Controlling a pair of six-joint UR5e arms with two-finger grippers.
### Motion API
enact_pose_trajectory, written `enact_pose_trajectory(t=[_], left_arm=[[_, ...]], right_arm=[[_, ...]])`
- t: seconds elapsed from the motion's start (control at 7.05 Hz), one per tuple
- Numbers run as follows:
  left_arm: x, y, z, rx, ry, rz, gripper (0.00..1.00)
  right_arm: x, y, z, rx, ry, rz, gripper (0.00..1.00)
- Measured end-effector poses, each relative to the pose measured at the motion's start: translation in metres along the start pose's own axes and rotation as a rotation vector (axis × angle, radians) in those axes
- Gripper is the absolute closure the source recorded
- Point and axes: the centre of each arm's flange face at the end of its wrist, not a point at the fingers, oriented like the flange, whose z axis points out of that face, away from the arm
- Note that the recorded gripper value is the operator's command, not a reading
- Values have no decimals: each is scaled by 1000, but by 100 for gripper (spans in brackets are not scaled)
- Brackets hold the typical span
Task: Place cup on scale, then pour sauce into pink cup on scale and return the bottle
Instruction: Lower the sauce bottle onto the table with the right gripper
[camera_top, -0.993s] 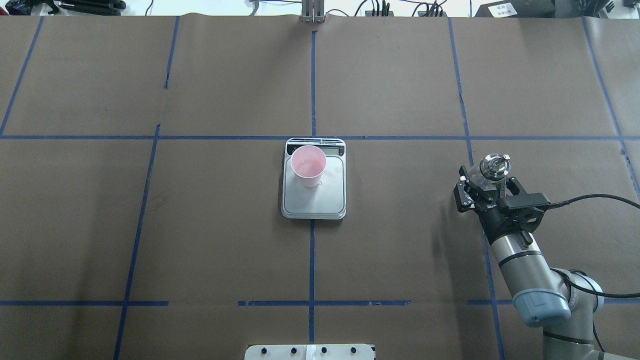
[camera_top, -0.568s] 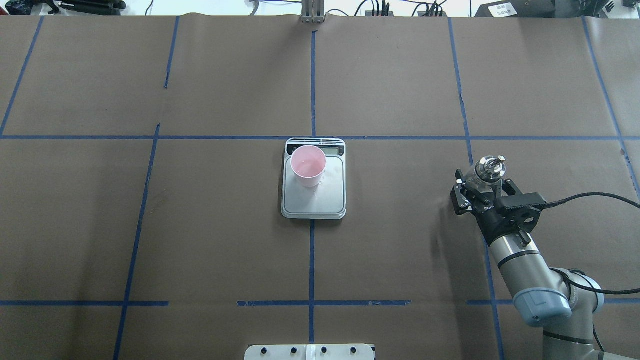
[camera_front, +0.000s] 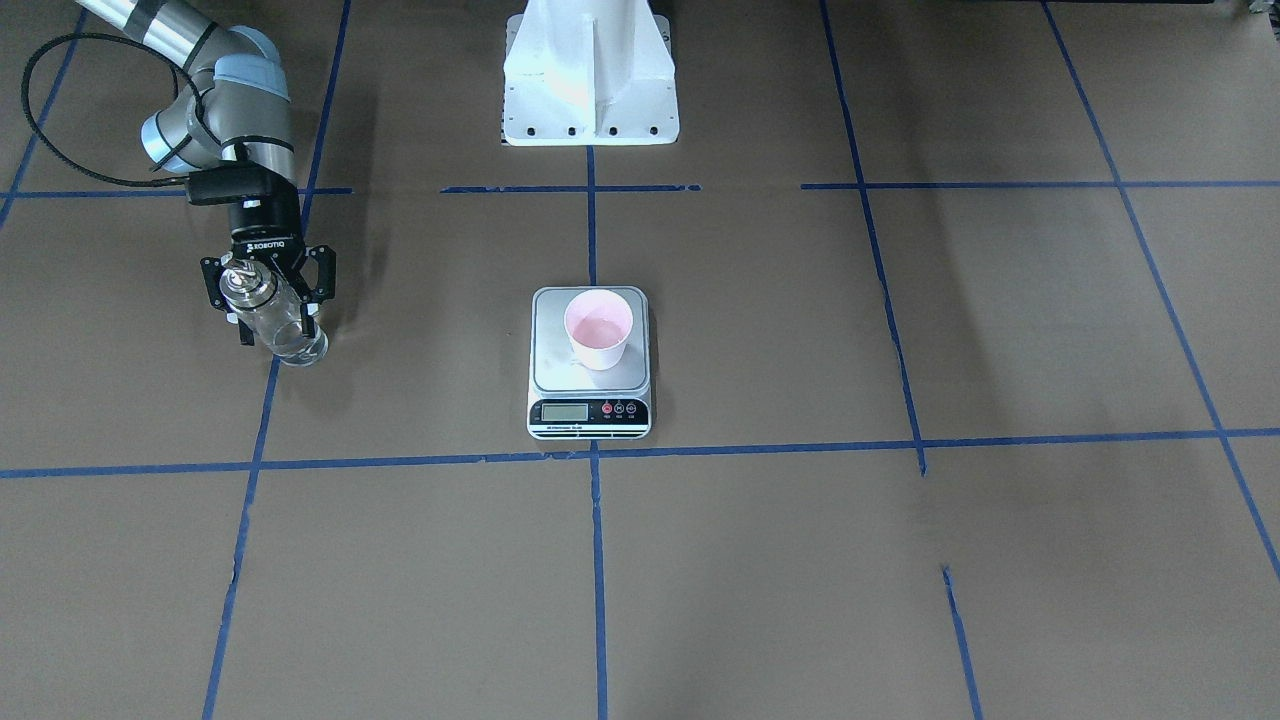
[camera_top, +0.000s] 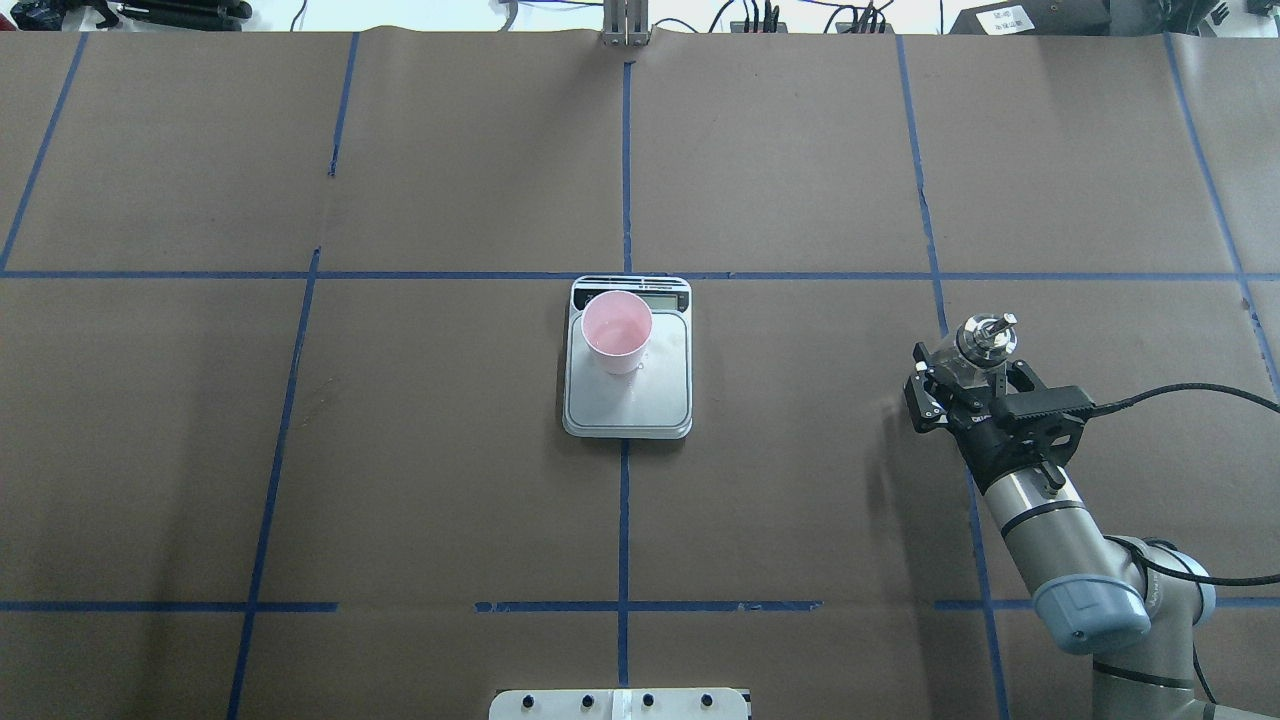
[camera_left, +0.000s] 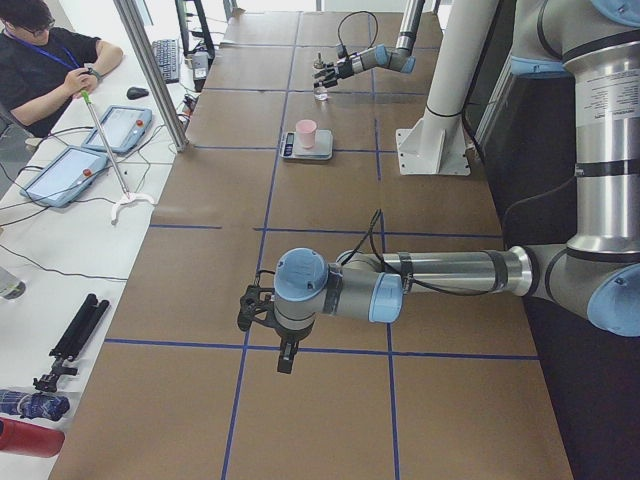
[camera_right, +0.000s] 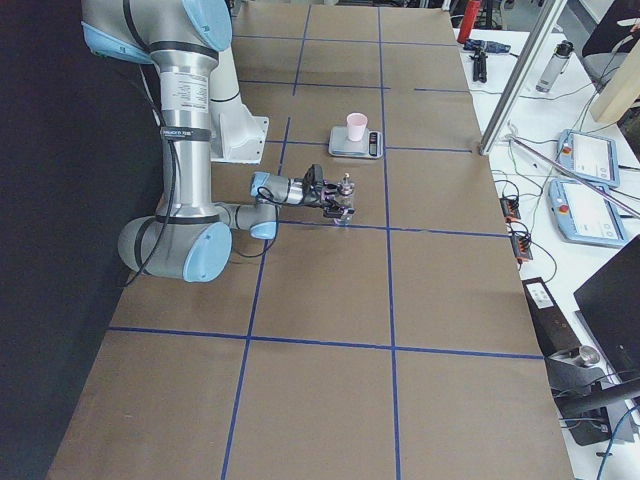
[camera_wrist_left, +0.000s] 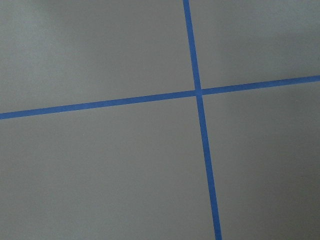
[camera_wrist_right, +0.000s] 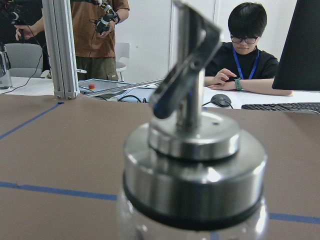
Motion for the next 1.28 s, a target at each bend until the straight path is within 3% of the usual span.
enact_pose_trajectory(t=[1.28], left_arm=[[-1,1,0,-2,0,-2,0]], right_arm=[[1,-1,-1,11,4,-1,0]])
